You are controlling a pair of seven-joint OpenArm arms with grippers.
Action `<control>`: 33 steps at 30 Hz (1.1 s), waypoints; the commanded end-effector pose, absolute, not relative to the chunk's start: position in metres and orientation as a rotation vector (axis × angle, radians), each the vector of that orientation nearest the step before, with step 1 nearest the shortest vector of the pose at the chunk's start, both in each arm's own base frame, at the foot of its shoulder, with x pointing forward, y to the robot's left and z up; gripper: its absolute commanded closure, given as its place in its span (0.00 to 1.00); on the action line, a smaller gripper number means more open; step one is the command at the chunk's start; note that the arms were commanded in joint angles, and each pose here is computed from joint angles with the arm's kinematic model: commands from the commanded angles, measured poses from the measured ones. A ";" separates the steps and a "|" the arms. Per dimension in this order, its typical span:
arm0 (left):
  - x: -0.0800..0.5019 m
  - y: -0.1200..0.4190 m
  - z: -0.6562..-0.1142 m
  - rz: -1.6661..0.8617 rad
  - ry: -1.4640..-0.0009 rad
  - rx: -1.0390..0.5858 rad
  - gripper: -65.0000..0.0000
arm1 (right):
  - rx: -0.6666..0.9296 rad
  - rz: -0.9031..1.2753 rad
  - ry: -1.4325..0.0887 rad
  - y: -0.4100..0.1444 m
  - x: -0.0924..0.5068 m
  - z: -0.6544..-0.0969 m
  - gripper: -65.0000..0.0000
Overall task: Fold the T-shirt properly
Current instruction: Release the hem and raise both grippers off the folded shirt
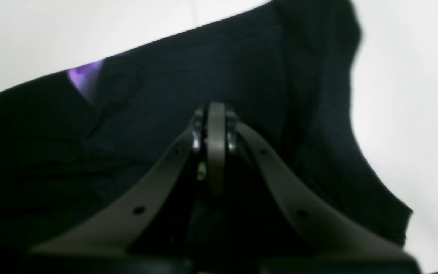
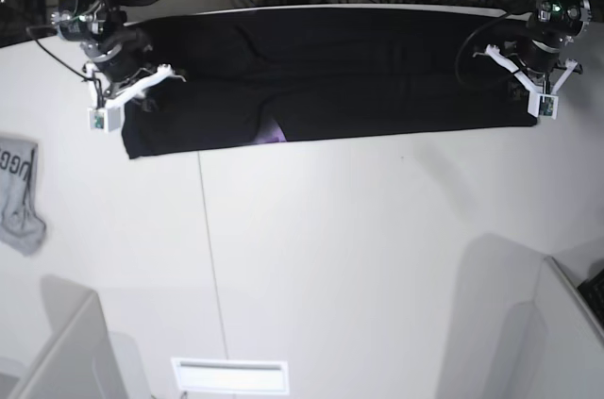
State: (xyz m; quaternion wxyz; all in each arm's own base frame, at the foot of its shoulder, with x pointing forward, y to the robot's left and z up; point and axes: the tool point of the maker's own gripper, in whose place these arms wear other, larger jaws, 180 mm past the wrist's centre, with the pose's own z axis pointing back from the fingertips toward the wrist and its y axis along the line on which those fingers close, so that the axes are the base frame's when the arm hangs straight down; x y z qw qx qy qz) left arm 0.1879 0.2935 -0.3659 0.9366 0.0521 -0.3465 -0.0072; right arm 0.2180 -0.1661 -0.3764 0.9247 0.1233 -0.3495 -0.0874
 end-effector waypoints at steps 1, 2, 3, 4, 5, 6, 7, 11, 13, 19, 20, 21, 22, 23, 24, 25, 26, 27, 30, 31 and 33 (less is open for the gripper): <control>0.190 0.298 -0.364 -0.002 -0.720 0.112 1.00 | 0.248 -0.186 -0.736 -0.171 0.223 -0.375 1.00; 0.189 0.298 -0.369 0.010 -0.712 0.105 1.00 | 0.247 -0.192 -0.723 -0.172 0.224 -0.379 1.00; 0.188 0.300 -0.375 0.023 -0.698 0.099 1.00 | 0.246 -0.201 -0.708 -0.174 0.224 -0.386 1.00; 0.187 0.302 -0.384 0.042 -0.681 0.090 1.00 | 0.245 -0.213 -0.689 -0.177 0.224 -0.394 1.00; 0.186 0.304 -0.391 0.059 -0.667 0.083 1.00 | 0.245 -0.223 -0.673 -0.178 0.223 -0.401 1.00; 0.187 0.307 -0.398 0.078 -0.653 0.074 1.00 | 0.239 -0.242 -0.656 -0.183 0.223 -0.408 1.00; 0.186 0.308 -0.405 0.094 -0.640 0.066 1.00 | 0.233 -0.259 -0.639 -0.188 0.222 -0.415 1.00; 0.188 0.314 -0.420 0.136 -0.611 0.049 1.00 | 0.216 -0.297 -0.586 -0.197 0.221 -0.437 1.00; 0.191 0.315 -0.426 0.153 -0.605 0.039 1.00 | 0.175 -0.287 -0.578 -0.203 0.226 -0.443 1.00; 0.214 0.315 -0.444 0.142 -0.567 0.050 1.00 | 0.105 -0.261 -0.597 -0.205 0.251 -0.444 1.00; 0.220 0.314 -0.444 0.135 -0.570 0.055 1.00 | 0.103 -0.261 -0.605 -0.203 0.257 -0.443 1.00; 0.226 0.314 -0.442 0.130 -0.579 0.062 1.00 | 0.103 -0.261 -0.611 -0.202 0.262 -0.441 1.00; 0.233 0.314 -0.438 0.128 -0.593 0.063 1.00 | 0.102 -0.260 -0.617 -0.202 0.268 -0.439 1.00; 0.241 0.313 -0.434 0.129 -0.608 0.061 1.00 | 0.103 -0.260 -0.622 -0.202 0.273 -0.438 1.00; 0.248 0.313 -0.430 0.128 -0.626 0.061 1.00 | 0.103 -0.260 -0.628 -0.201 0.277 -0.437 1.00; 0.256 0.313 -0.423 0.127 -0.647 0.062 1.00 | 0.103 -0.259 -0.637 -0.202 0.281 -0.434 1.00; 0.262 0.313 -0.418 0.122 -0.664 0.066 1.00 | 0.106 -0.259 -0.642 -0.201 0.282 -0.432 1.00; 0.267 0.314 -0.410 0.113 -0.686 0.076 1.00 | 0.107 -0.258 -0.649 -0.201 0.284 -0.430 1.00; 0.279 0.315 -0.386 0.088 -0.751 0.102 1.00 | 0.103 -0.245 -0.696 -0.201 0.291 -0.415 1.00; 0.282 0.315 -0.378 0.082 -0.773 0.108 1.00 | 0.101 -0.239 -0.722 -0.201 0.293 -0.406 1.00; 0.287 0.314 -0.364 0.067 -0.809 0.123 1.00 | 0.097 -0.224 -0.766 -0.199 0.297 -0.390 1.00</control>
